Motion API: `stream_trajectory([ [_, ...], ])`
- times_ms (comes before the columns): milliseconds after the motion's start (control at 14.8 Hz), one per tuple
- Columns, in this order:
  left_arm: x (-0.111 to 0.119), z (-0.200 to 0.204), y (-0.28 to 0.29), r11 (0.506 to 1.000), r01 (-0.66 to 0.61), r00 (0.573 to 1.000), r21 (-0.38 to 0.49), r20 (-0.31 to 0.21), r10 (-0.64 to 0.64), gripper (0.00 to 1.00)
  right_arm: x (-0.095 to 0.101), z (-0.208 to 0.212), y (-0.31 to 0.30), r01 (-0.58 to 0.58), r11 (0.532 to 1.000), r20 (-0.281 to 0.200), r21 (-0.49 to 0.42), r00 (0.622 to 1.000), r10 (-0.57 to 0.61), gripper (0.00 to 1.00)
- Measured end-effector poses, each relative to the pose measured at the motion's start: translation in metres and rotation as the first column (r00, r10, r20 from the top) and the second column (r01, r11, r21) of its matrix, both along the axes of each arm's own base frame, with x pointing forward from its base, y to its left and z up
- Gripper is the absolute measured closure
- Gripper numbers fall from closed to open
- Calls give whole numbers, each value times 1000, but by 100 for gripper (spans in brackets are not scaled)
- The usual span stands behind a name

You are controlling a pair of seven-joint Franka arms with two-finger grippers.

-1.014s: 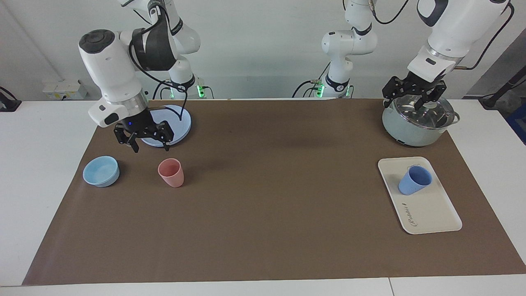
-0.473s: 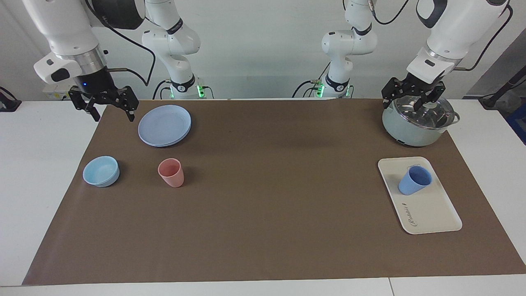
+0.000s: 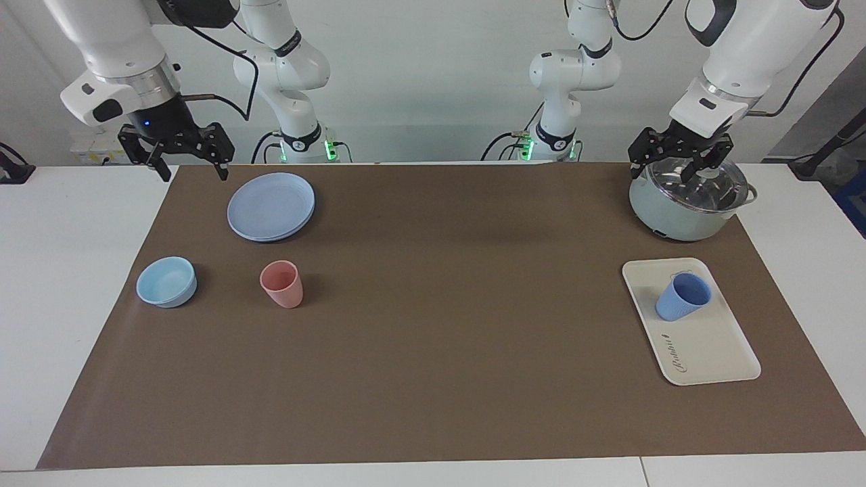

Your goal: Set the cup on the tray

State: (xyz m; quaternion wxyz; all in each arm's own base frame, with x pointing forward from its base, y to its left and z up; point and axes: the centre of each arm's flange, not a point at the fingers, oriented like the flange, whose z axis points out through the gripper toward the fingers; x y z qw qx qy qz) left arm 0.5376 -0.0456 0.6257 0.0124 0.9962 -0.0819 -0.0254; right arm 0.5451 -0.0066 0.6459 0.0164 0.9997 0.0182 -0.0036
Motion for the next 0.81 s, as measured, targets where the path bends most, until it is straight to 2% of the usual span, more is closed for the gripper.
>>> stream_trajectory([
  [541, 0, 0, 0, 1000, 0, 1000, 0, 0, 0, 0, -1, 1, 1, -3, 1000, -13, 4, 1000, 3, 0],
  [811, 0, 0, 0, 1000, 0, 1000, 0, 0, 0, 0, -5, -1, 3, -4, 1000, -44, 9, 999, 4, 0],
])
